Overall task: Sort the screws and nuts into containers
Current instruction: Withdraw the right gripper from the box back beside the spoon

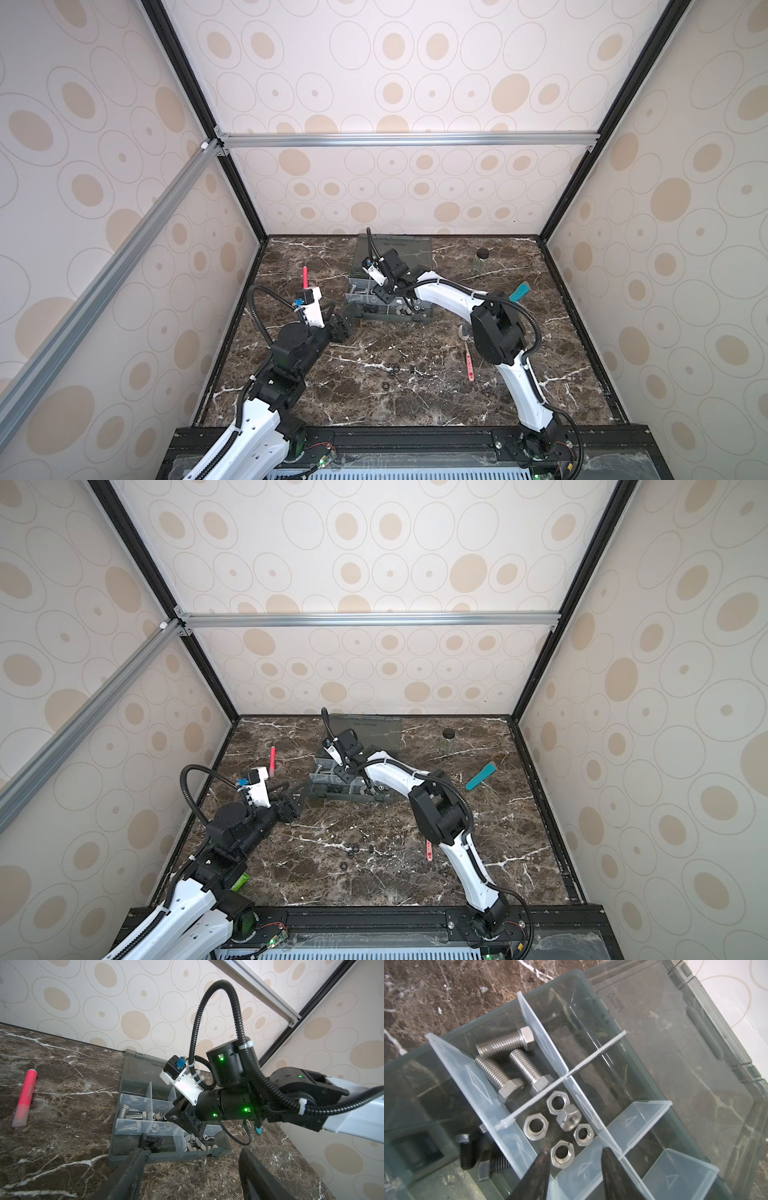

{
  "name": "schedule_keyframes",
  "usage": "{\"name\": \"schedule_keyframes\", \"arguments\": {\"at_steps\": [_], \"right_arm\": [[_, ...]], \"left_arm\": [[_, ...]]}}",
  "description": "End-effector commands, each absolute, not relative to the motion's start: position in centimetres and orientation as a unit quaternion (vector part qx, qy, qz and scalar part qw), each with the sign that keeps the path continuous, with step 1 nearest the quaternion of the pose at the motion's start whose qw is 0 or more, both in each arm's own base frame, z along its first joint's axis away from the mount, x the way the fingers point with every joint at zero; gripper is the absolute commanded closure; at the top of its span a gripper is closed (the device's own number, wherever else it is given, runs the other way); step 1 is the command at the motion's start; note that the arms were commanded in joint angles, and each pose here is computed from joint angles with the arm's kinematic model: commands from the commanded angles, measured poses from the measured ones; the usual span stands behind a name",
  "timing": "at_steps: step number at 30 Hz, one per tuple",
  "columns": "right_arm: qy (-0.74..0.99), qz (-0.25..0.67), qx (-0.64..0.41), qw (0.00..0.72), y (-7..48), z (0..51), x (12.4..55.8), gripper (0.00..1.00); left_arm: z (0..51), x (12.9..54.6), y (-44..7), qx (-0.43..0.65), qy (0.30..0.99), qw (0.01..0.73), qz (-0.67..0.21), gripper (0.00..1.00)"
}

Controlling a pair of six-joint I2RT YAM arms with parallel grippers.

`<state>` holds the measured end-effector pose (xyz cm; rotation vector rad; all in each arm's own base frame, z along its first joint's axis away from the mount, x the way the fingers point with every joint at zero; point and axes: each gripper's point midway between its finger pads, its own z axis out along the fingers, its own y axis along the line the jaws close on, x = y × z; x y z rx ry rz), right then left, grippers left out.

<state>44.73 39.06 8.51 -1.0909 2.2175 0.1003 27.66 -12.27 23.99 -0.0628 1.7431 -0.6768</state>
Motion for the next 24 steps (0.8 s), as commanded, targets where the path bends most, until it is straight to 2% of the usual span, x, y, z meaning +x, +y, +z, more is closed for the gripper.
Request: {"name": "schedule_keyframes", "arguments": {"at_steps": [1,15,24], "right_arm": [[0.844,0.044,-0.408,0.345,38.6,11.2,44.3,0.55],[0.839,0.070,-0.380,0.384,36.7,16.0,42.2,0.55],[0.839,0.071,-0.358,0.404,33.4,18.0,39.6,0.55]], "left_arm": [[23.9,27.7,-11.8,-0.042,0.750,0.593,-0.290,0.28],[23.4,27.7,-11.9,-0.040,0.753,0.589,-0.290,0.28],[22.9,27.9,-12.2,-0.037,0.758,0.583,-0.292,0.28]]}}
